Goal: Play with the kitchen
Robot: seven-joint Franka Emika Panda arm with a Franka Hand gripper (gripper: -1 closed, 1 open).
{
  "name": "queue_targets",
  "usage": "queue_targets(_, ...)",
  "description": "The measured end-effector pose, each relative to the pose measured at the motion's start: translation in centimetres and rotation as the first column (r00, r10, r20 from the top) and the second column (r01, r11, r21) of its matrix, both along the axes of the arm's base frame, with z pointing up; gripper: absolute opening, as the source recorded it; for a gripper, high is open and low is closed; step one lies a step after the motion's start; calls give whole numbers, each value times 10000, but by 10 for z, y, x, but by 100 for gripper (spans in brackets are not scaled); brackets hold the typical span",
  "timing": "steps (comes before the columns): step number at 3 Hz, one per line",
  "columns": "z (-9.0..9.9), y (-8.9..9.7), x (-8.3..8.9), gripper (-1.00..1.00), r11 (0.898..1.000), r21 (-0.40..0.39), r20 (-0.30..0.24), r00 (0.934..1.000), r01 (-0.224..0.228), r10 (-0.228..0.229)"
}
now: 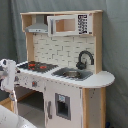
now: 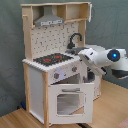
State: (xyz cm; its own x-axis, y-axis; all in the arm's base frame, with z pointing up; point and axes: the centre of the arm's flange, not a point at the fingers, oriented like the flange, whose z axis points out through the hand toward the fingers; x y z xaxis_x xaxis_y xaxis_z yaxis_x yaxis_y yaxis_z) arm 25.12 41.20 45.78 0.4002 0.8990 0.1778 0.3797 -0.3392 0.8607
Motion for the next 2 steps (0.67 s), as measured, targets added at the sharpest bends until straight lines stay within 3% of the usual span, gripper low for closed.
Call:
queue_targets(1,-8,-8,13,100,10000,43,-1025,9947,-31,35)
queue_targets(2,-18,-17,30,100,9997,86,-2165,9760,-236,249)
